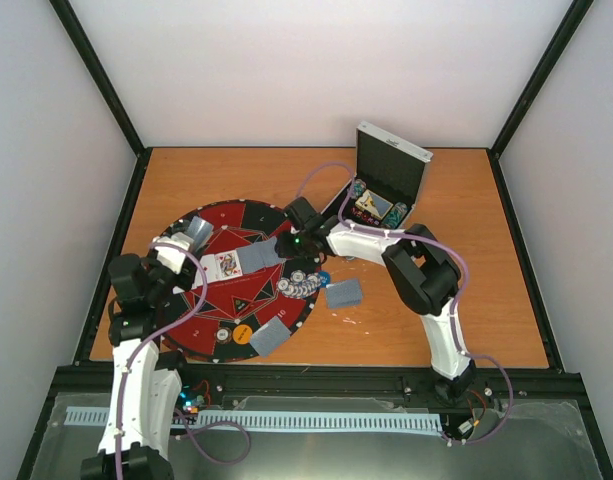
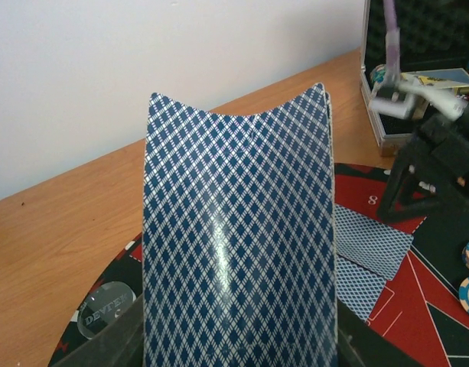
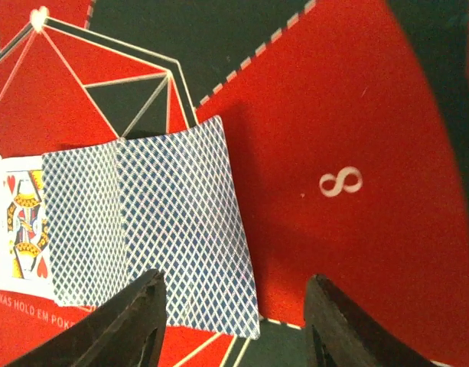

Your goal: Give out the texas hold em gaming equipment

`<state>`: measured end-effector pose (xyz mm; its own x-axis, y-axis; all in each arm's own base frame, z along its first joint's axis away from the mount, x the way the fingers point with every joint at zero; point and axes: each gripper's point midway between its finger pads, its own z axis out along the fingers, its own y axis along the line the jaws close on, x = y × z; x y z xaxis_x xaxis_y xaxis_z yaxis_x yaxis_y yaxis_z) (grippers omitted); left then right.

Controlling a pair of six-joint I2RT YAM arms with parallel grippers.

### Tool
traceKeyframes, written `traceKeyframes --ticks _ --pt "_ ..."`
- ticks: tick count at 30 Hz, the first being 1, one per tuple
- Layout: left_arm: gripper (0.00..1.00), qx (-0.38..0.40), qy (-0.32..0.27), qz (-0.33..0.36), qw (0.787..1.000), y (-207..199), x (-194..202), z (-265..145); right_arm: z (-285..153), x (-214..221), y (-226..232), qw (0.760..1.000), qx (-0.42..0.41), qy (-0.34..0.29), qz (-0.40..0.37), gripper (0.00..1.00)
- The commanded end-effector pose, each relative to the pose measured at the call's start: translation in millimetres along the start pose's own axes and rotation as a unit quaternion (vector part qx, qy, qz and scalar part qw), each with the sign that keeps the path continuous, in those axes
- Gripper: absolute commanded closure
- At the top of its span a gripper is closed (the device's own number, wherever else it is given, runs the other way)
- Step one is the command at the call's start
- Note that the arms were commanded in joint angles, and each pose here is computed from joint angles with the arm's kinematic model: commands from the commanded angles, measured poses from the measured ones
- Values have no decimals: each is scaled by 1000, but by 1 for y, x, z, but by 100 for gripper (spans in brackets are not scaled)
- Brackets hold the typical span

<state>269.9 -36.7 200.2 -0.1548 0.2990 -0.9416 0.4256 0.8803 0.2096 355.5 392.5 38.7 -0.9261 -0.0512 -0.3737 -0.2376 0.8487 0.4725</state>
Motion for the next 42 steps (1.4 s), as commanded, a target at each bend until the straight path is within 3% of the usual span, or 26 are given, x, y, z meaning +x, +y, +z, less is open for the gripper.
traceKeyframes --ticks 1,8,14,18,24,30,37,42 --pt "60 9 1 10 1000 -1 -4 1 -63 -53 20 993 15 -99 -59 47" --pt "61 29 40 5 999 4 1 10 -129 -94 3 985 -3 -160 -69 36" --pt "69 -19 130 -31 991 39 28 27 -177 -111 -24 976 0 -207 -73 33" --pt "69 -10 185 -51 981 47 47 35 -204 -118 -47 969 18 -234 -78 29" --pt "69 -52 250 -83 963 105 85 29 -239 -127 -81 962 21 -266 -61 27" --pt "69 -67 271 -22 960 139 117 38 -251 -133 -98 959 29 -274 -59 27" --pt "68 -75 284 -78 953 170 148 48 -251 -137 -113 958 51 -279 -41 27" --pt "68 -60 287 -66 954 169 158 51 -246 -146 -120 958 55 -281 -26 27"
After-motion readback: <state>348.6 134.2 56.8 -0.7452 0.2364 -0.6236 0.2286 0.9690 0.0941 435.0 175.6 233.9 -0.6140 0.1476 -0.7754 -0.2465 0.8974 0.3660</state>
